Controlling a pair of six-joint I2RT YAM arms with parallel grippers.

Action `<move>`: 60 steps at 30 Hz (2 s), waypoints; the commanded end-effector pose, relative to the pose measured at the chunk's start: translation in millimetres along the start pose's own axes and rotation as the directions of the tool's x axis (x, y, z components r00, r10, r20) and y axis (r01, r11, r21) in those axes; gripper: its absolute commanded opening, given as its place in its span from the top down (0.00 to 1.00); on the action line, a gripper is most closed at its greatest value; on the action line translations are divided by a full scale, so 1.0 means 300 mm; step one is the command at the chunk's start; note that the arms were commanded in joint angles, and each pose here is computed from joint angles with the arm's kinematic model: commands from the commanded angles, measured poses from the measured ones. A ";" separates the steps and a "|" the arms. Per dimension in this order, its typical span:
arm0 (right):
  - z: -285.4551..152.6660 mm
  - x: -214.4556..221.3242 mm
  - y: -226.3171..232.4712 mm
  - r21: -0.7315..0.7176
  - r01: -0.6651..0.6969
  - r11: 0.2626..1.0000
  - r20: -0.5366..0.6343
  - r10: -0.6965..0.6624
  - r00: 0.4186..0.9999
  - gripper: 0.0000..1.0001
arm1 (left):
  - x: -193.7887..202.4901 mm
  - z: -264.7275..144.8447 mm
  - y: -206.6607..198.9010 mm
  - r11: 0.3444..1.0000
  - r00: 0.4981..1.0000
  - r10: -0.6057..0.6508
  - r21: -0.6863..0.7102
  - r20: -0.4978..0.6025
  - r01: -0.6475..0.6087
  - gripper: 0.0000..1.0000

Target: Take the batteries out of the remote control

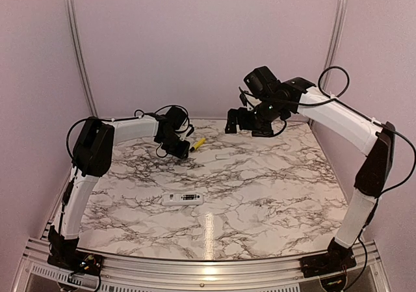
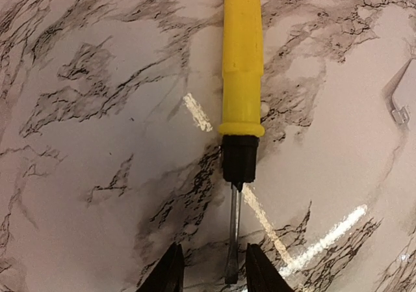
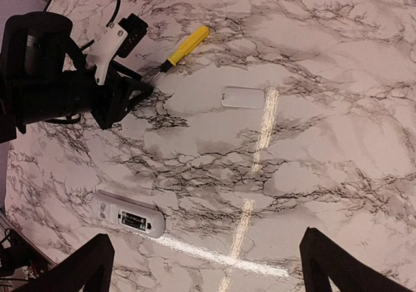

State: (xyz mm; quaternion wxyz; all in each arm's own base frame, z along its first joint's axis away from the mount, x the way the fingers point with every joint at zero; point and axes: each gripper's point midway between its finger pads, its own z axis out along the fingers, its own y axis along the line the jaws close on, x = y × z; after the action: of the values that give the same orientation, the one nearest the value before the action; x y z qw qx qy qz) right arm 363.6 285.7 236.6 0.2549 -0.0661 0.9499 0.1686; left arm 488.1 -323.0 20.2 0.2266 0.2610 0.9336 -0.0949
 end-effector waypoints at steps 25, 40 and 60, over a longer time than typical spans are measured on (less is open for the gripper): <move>-0.041 -0.011 0.004 -0.009 -0.001 1.000 0.020 0.001 1.000 0.02 | 0.007 0.007 -0.051 0.996 1.000 0.003 0.087 -0.016 -0.001 1.00; -0.055 -0.009 0.003 -0.022 0.008 1.000 0.044 -0.007 0.999 0.01 | -0.024 -0.192 -0.103 0.991 0.999 -0.004 0.136 0.042 -0.001 1.00; -0.088 -0.027 -0.007 -0.049 0.082 0.995 0.059 -0.079 0.995 0.02 | 0.034 -0.515 -0.230 0.963 0.981 0.049 0.252 0.188 -0.097 1.00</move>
State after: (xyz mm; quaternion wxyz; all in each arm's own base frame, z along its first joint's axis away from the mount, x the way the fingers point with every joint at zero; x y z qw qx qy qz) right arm 359.0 282.8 240.5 0.2648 -0.0977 0.9435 0.1737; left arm 399.8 -326.3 120.9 0.2355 0.2963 0.9047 -0.1956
